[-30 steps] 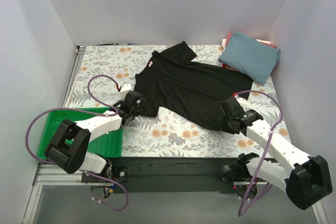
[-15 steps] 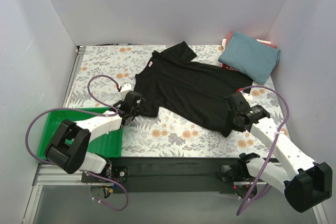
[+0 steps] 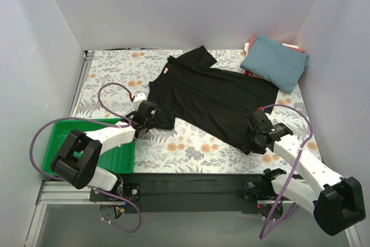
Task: Fold and stack the t-shirts
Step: Fold the tshirt
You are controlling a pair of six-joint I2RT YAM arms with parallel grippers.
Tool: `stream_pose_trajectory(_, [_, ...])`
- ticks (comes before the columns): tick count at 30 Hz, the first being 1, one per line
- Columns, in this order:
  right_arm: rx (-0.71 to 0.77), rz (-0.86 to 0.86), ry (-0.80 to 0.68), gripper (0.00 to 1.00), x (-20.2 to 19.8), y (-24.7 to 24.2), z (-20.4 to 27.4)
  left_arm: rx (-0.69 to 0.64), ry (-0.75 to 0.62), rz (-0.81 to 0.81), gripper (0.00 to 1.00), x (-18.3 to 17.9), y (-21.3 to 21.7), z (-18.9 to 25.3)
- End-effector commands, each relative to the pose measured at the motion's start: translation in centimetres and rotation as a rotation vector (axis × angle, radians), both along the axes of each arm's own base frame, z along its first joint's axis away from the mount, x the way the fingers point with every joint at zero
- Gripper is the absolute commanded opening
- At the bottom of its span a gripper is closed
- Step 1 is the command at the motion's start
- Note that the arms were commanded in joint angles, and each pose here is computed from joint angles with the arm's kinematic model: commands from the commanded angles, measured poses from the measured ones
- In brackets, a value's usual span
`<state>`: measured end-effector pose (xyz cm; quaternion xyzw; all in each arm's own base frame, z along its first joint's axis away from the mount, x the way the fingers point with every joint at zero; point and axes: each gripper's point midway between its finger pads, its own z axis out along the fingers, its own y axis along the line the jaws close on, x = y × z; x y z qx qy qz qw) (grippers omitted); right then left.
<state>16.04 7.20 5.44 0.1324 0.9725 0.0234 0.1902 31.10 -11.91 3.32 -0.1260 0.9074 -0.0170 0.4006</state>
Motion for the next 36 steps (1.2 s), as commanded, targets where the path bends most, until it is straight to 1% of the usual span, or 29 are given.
stream_pose_trajectory(1, [0.045,-0.017,-0.025,0.46,0.6,0.8,-0.4,-0.002,-0.016,0.003,0.0,0.4,0.1,0.4])
stream_pose_trajectory(8, [0.019,-0.038,-0.018,0.44,0.6,0.3,-1.9,0.006,-0.012,0.006,0.0,0.4,0.2,0.3])
stream_pose_trajectory(16, [0.027,-0.045,-0.008,0.39,0.2,0.3,-3.5,0.006,-0.011,0.005,0.0,0.4,0.2,0.2])
stream_pose_trajectory(19, [0.029,-0.048,-0.015,0.36,0.3,0.3,-3.5,0.007,-0.013,0.007,0.0,0.5,0.2,0.3])
stream_pose_trajectory(22, [0.038,-0.041,-0.009,0.28,0.1,0.5,-3.7,0.008,-0.011,0.012,0.0,0.4,0.3,0.3])
stream_pose_trajectory(23, [0.041,-0.041,-0.004,0.22,0.0,0.5,-3.8,0.01,-0.015,0.017,0.0,0.5,0.3,0.6])
stream_pose_trajectory(25, [0.05,-0.037,0.003,0.15,-0.1,0.7,-3.8,0.027,-0.023,0.037,0.0,0.6,0.8,1.0])
stream_pose_trajectory(26, [0.067,-0.024,0.01,0.08,-0.3,1.0,-3.8,0.029,-0.031,0.042,0.0,0.8,0.8,1.4])
stream_pose_trajectory(27, [0.074,-0.024,0.013,0.05,-0.4,1.1,-3.7,0.029,-0.039,0.047,0.0,0.9,0.9,1.7])
stream_pose_trajectory(29, [0.088,-0.018,0.022,0.02,-0.7,1.3,-3.6,0.009,-0.061,0.038,0.0,1.2,0.5,2.6])
stream_pose_trajectory(36, [0.085,0.013,0.057,0.01,-2.1,1.2,-2.3,-0.06,-0.169,0.012,0.0,2.1,-0.3,7.4])
